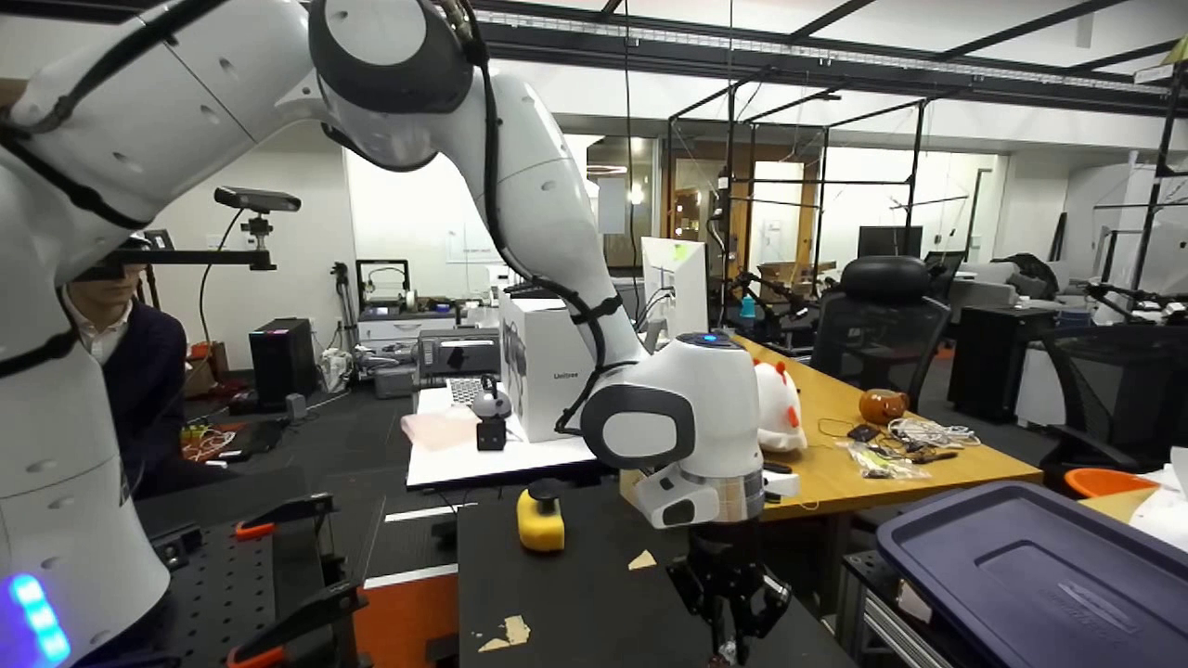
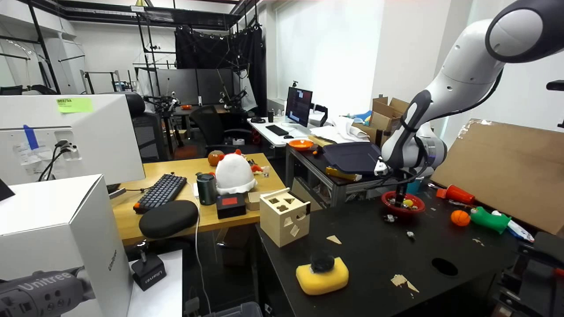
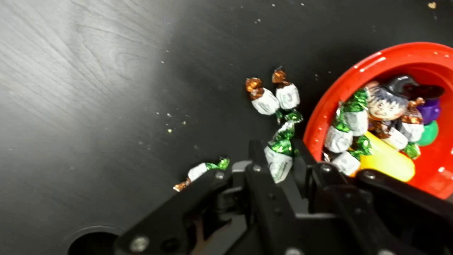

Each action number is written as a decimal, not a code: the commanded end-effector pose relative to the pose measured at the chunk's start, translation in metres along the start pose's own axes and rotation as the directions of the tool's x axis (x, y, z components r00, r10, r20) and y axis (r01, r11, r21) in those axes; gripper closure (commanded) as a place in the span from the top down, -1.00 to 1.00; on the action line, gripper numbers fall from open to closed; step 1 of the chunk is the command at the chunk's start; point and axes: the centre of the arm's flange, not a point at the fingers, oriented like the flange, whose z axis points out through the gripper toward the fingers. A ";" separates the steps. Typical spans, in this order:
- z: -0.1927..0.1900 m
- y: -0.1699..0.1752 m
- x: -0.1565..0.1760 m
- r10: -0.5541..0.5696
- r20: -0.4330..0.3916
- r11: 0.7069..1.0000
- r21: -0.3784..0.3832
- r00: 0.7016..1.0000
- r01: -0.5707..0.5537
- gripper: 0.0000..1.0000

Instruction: Pick up the sweets from the table and put them in the bowl

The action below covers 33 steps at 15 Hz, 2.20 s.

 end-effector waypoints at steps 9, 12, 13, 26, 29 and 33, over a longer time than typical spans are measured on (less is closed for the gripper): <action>-0.036 -0.060 0.020 0.090 -0.093 0.983 0.171 0.992 -0.073 0.11; -0.033 -0.049 0.015 0.066 -0.065 0.988 0.142 0.996 -0.056 0.57; -0.032 -0.044 0.013 0.059 -0.062 0.990 0.128 0.996 -0.051 0.71; 0.017 0.019 0.040 0.200 0.056 0.969 -0.159 0.978 -0.189 1.00; 0.026 0.026 0.054 0.263 0.050 0.947 -0.204 0.963 -0.248 1.00; 0.037 0.035 0.071 0.361 0.018 0.906 -0.245 0.932 -0.346 1.00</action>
